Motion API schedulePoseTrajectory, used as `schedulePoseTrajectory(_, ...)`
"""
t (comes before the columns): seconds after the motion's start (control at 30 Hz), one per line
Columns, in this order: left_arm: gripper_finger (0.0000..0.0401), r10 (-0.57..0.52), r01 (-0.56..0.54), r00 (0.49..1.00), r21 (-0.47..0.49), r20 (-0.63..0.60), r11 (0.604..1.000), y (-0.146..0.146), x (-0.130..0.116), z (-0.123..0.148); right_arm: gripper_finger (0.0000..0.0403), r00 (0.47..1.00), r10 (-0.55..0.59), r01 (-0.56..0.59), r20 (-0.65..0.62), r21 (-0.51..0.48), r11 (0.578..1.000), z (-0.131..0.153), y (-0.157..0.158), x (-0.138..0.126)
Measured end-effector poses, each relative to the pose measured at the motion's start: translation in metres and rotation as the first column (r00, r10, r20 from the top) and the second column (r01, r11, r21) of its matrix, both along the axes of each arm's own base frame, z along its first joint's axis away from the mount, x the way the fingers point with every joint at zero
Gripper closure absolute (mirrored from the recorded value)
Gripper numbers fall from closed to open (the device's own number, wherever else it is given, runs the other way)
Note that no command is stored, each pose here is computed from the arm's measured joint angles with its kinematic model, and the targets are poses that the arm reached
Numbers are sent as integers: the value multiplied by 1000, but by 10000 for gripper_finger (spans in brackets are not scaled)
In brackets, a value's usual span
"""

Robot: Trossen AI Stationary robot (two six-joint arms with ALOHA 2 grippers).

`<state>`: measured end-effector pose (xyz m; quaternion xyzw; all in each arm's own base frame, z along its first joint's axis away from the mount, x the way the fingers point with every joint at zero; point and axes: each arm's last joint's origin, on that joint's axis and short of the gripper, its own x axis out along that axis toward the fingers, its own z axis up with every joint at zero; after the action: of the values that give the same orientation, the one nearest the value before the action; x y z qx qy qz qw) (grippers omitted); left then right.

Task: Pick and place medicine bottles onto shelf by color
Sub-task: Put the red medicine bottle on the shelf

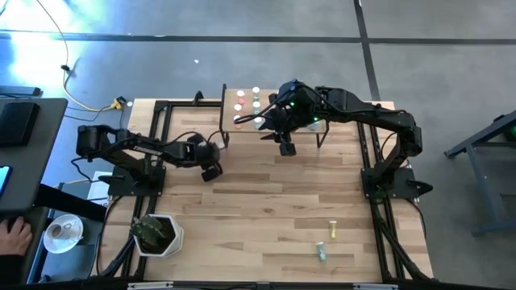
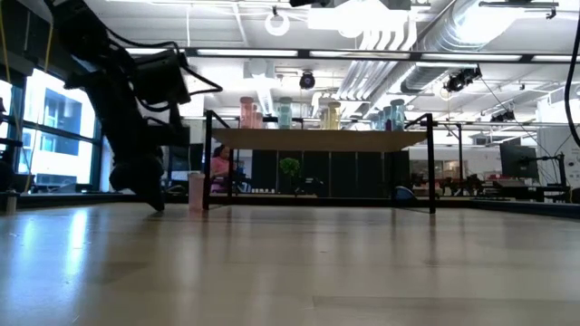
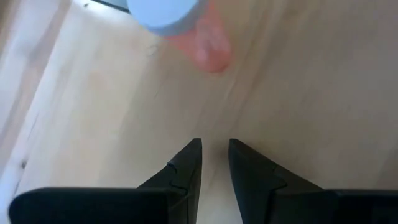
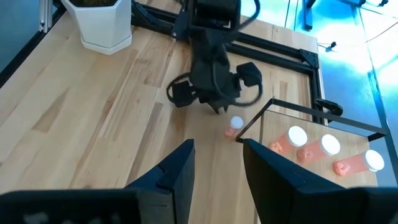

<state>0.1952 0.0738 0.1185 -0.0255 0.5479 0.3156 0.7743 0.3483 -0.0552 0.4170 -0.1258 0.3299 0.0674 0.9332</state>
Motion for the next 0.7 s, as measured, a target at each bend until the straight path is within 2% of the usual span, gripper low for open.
schedulePoseTrajectory(0.27,327,63,-72,990,72,130,995,-19,-11,-10,274,1000,0,0,-8,1,1000,-1,0,0)
schedulePoseTrajectory(0.47,327,63,-101,955,119,290,988,-21,-14,-15,274,1000,0,0,-8,1,1000,-1,0,0)
schedulePoseTrajectory(0.57,327,88,-133,941,116,327,984,-18,-16,-16,274,1000,1,-1,-8,1,1000,-1,0,0)
schedulePoseTrajectory(0.7,324,157,-185,924,48,349,982,-14,-21,-20,274,1000,0,0,-8,1,1000,-1,0,-1)
